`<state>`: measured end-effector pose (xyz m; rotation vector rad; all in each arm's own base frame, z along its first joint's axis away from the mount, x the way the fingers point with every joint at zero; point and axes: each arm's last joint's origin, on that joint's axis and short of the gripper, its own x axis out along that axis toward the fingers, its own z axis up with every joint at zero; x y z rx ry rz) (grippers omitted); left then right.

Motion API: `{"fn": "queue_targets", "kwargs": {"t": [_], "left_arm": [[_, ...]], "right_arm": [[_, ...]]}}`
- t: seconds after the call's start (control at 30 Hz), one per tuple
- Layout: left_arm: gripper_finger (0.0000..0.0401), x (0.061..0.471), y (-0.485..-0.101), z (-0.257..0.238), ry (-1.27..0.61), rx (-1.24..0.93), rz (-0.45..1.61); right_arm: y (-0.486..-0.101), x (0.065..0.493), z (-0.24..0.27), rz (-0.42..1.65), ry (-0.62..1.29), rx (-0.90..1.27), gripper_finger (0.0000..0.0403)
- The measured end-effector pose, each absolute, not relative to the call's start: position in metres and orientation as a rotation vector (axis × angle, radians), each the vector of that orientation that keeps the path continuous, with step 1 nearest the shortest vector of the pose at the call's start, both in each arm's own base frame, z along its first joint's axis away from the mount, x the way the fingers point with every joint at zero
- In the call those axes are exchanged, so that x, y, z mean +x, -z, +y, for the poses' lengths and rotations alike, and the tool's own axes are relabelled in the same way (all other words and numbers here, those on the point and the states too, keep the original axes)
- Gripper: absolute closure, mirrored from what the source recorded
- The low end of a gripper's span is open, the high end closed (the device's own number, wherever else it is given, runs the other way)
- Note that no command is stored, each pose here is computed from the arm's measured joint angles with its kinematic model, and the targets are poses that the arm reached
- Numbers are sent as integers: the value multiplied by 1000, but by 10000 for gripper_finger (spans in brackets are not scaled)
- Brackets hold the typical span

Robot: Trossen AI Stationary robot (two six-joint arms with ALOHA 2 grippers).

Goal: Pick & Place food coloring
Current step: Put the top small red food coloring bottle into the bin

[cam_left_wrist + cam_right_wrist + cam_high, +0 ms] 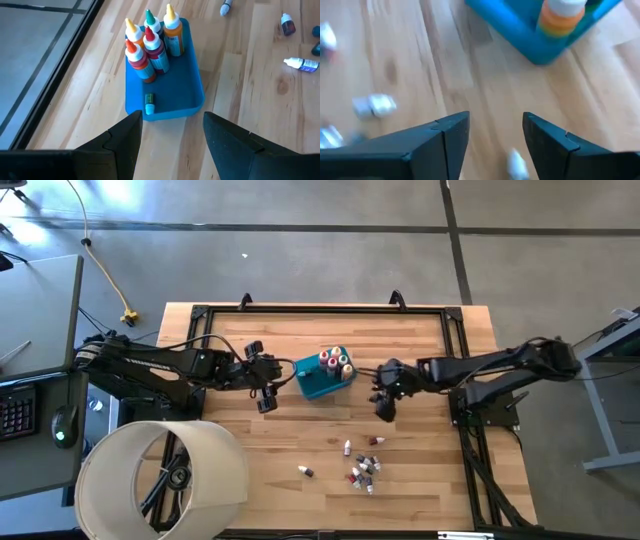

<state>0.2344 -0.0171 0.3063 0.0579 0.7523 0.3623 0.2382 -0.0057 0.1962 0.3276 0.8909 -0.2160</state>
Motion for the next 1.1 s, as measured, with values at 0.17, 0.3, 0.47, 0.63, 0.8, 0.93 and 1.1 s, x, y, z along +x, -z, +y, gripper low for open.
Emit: {"fn": "queue_targets", "kwargs": {"t": [0.17,0.3,0.47,0.63,0.8,0.93,1.1], "left_arm": [[197,234,-306,-17,-366,49,751],[197,234,-306,-17,-366,49,751],[197,234,-306,-17,-366,49,751],[197,235,-306,-17,-366,49,750],[197,235,-307,-17,-366,47,744],[197,235,-307,-17,-366,45,738],[197,237,-309,-17,-365,38,712]], "right_arm": [[-195,217,-3,1054,217,136,224],[-181,209,-5,1117,234,190,224],[-162,203,-5,1099,218,214,224],[-144,197,-5,1057,199,149,224],[-126,188,-5,1028,192,149,224],[-115,180,-5,1005,181,162,224],[-110,179,-5,923,201,195,246]]}}
